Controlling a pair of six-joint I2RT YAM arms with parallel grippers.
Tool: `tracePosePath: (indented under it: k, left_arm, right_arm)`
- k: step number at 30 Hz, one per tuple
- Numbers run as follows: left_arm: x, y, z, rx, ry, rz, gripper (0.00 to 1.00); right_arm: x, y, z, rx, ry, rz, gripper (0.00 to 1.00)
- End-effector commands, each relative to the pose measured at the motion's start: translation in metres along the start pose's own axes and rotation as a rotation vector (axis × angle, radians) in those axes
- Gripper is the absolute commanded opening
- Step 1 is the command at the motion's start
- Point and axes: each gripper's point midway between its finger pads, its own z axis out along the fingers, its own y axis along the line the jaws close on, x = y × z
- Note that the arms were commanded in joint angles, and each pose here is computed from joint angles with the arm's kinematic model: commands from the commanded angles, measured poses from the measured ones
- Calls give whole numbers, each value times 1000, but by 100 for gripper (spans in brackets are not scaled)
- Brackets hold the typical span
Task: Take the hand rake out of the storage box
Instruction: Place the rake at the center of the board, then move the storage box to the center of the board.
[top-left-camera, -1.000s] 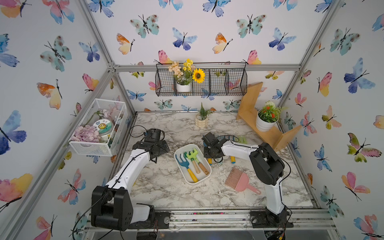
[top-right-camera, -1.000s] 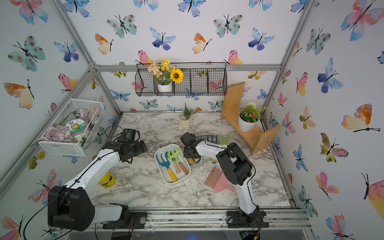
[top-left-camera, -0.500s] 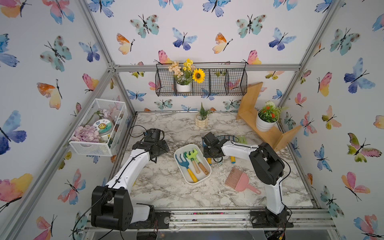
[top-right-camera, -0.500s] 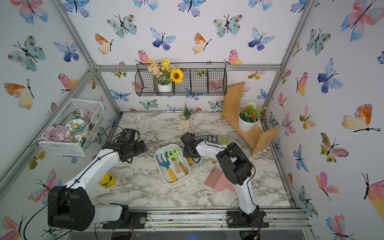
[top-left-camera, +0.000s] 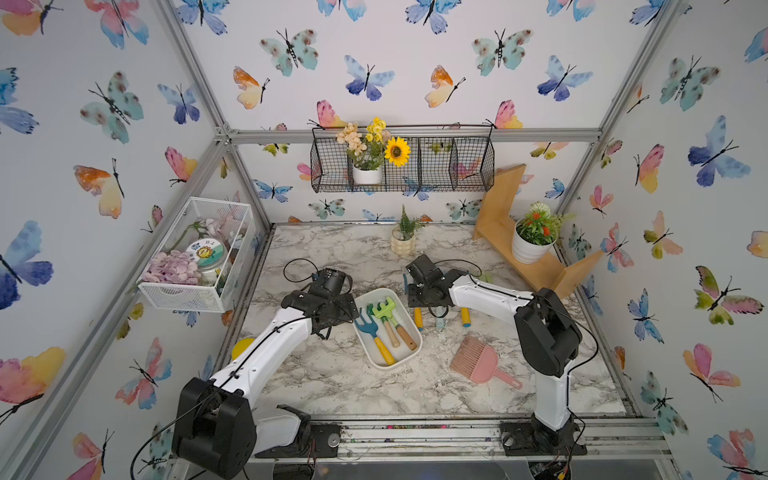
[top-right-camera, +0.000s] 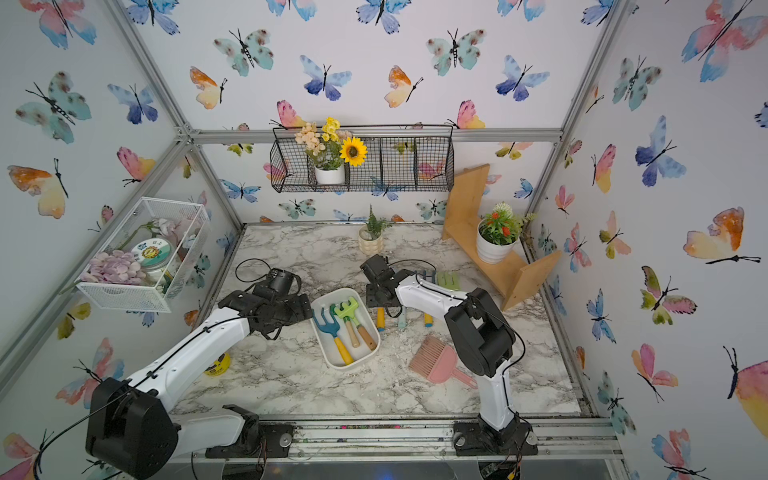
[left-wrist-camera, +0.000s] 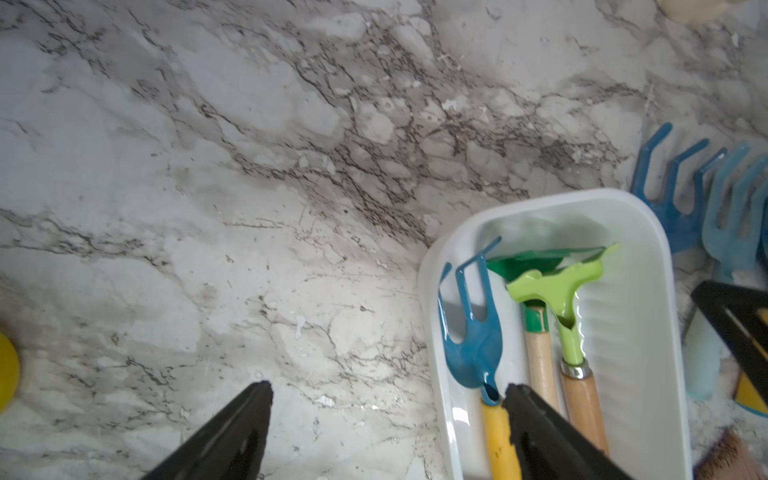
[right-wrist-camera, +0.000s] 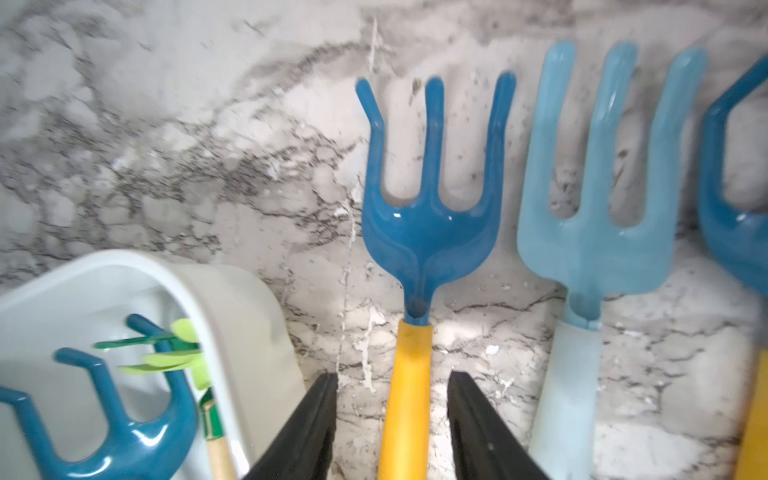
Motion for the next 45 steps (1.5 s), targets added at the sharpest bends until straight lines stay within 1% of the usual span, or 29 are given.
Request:
tracePosePath:
  k: [1, 3, 6, 7, 9, 11, 16, 20, 22, 24, 27, 34, 40, 41, 43, 45]
  left_arm:
    - [27, 3, -3, -43, 34, -20, 87]
    - [41, 2, 1, -51, 57, -19, 81]
    - [58, 3, 8, -52, 88, -31, 67]
    - [62, 3, 10, -50, 95, -31, 64]
    - [68, 3, 15, -42, 107, -28, 55]
    - [72, 4, 18, -36, 112, -29, 50]
    - [69, 0, 17, -12, 97, -49, 50]
    - [56, -8, 2, 32, 51, -94, 51]
    - [50, -15, 0, 61, 36, -101, 52]
    - [51, -20, 4, 69, 52, -98, 51]
    - [57, -23, 17, 49, 90, -90, 47]
    - [56, -35, 31, 75, 103, -55, 35]
    - [59, -28, 43, 27, 115, -18, 30]
    - [60, -26, 45, 20, 120, -13, 28]
    - [60, -23, 47, 10, 124, -8, 18]
    - [55, -17, 44, -9, 119, -5, 10]
  right_arm:
    - [-14, -14, -20, 53, -32, -41, 50]
    - [-15, -16, -23, 57, -38, -48, 50]
    - [-15, -18, -25, 57, -39, -55, 50]
    - [-14, -18, -25, 56, -37, -56, 50]
    - [-12, -18, -23, 53, -31, -59, 50]
    - [-10, -17, -22, 44, -27, -59, 50]
    - [-4, -18, -17, 39, -10, -62, 50]
    - [-3, -19, -19, 39, -13, -63, 50]
    - [-4, -19, -20, 39, -15, -66, 50]
    - [-4, -19, -20, 40, -15, -68, 50]
    - [-3, -19, -20, 40, -14, -68, 50]
    - [-2, -17, -17, 30, -9, -74, 50]
    - [0, -14, -14, 14, 1, -75, 50]
    - [0, -13, -13, 11, 3, -78, 50]
    - [-1, -13, -13, 10, 3, -81, 50]
    - [0, -13, -13, 11, 2, -84, 50]
